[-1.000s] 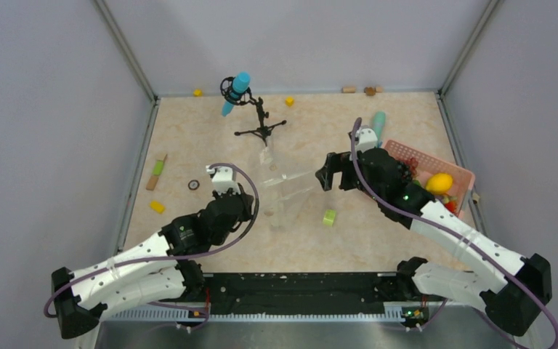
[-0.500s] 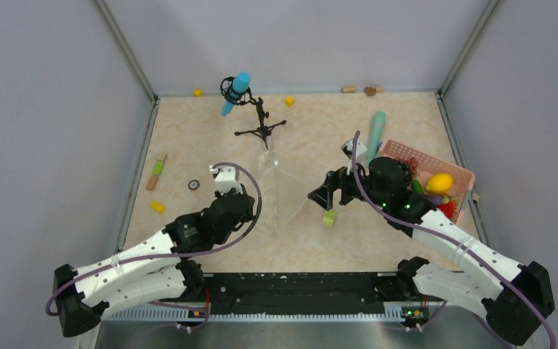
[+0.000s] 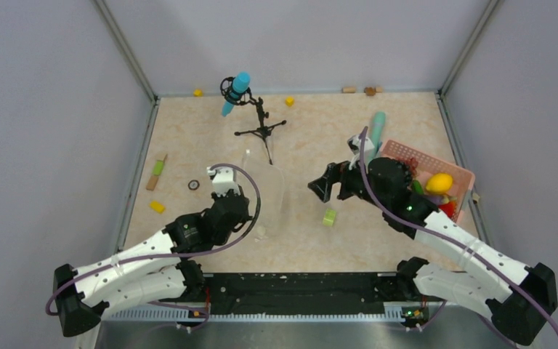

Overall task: Place the food in the zip-top bag and seal the zipper
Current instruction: Pick up the fake fruit from the bin.

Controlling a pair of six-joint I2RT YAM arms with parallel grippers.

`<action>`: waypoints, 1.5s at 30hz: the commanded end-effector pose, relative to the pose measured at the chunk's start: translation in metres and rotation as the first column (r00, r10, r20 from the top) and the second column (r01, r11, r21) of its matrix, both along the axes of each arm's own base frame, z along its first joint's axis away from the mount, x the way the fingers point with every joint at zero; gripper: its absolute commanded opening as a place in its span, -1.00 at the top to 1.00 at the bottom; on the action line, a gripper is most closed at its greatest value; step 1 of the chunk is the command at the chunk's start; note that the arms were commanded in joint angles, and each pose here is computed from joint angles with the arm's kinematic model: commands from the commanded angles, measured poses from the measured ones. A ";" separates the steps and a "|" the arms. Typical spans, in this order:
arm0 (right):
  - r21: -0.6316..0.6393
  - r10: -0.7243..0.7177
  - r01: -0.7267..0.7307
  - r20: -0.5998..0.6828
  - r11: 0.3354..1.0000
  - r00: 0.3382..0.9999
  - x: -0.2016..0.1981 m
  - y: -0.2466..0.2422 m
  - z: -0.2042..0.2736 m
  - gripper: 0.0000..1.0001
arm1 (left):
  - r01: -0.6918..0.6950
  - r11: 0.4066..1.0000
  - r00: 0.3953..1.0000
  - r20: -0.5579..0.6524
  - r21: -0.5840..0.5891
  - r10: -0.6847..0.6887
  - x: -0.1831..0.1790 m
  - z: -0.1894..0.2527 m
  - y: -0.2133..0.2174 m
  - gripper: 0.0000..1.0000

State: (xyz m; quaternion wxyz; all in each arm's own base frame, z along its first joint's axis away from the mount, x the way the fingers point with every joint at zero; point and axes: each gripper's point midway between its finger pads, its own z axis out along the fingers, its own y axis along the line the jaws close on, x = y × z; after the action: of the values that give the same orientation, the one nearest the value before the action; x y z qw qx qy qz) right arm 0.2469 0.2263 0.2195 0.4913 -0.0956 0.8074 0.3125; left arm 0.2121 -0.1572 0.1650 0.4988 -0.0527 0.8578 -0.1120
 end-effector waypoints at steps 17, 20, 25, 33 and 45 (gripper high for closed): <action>-0.257 -0.677 0.629 -0.205 0.734 0.707 0.060 -0.187 -0.080 -0.97 | 0.079 0.983 0.994 -0.091 0.164 -0.065 0.007 -0.007 -0.017 1.00; -0.286 -0.690 0.631 -0.223 0.721 0.688 0.059 -0.193 -0.092 -0.96 | 0.115 0.983 0.990 -0.099 0.142 -0.101 0.005 -0.012 -0.024 1.00; -0.324 -0.698 0.621 -0.250 0.714 0.671 0.061 -0.198 -0.108 -0.94 | 0.161 0.982 0.984 -0.093 0.103 -0.151 0.002 -0.011 -0.032 1.00; -0.355 -0.688 0.592 -0.291 0.723 0.665 0.068 -0.196 -0.129 -0.81 | 0.167 0.983 0.984 -0.078 0.077 -0.161 0.001 -0.009 -0.033 1.00; -0.400 -0.699 0.577 -0.329 0.712 0.635 0.072 -0.198 -0.153 -0.69 | 0.185 0.979 0.979 -0.102 0.085 -0.176 0.000 -0.015 -0.037 1.00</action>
State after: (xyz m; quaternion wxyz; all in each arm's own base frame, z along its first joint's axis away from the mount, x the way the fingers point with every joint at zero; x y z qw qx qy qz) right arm 0.3089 0.0321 0.0621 0.3357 0.2045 0.9192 0.0211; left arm 0.2080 -0.1879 0.1467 0.4410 0.0446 0.8907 -0.1011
